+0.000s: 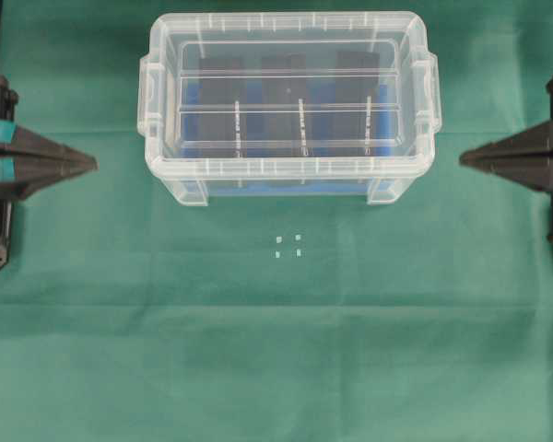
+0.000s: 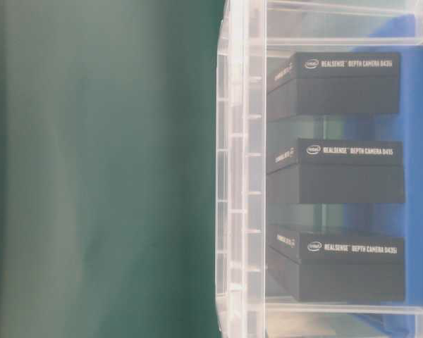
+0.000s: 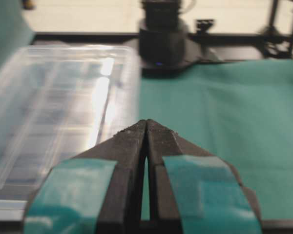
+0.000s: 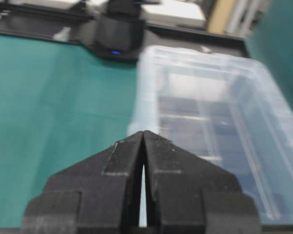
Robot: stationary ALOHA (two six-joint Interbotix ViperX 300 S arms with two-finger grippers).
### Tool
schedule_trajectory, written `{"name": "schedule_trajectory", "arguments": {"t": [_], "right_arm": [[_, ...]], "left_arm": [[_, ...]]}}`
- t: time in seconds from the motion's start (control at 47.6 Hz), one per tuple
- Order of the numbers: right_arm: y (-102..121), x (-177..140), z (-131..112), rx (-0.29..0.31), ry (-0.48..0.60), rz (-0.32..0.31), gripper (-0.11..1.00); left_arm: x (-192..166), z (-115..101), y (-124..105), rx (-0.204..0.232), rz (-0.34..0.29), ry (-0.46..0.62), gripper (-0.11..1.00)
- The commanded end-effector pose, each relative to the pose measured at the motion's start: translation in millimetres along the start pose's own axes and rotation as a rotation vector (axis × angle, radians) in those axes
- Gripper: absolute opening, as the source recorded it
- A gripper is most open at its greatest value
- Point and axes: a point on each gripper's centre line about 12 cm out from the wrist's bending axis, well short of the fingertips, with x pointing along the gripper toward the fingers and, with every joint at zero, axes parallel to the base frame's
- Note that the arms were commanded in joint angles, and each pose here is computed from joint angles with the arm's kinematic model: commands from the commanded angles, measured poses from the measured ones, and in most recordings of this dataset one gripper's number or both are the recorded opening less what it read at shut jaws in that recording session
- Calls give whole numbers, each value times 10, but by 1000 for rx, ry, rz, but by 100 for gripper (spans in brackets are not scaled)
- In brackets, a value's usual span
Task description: Clamp the lid of the box with both arms, then lift and open it.
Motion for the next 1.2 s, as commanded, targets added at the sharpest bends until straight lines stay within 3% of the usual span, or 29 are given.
{"name": "schedule_trajectory", "arguments": {"t": [0.0,0.357,0.483,0.86,1.028,1.175], "right_arm": [[-102,20,108,2,-24,-48,0],[-686,19,92,29,38,-310,0],[-809,20,114,39,64,-360,0],[-842,-7,-16,66,193,-376,0],[-820,-65,-226,104,390,-372,0],[-789,-139,-408,144,623,-362,0]], "left_arm": [[27,105,79,5,40,-22,0],[59,155,401,25,199,-2,0],[83,182,508,41,246,45,0],[136,164,542,25,249,217,-1],[106,56,535,3,245,348,0],[87,-20,533,-21,237,533,0]]}}
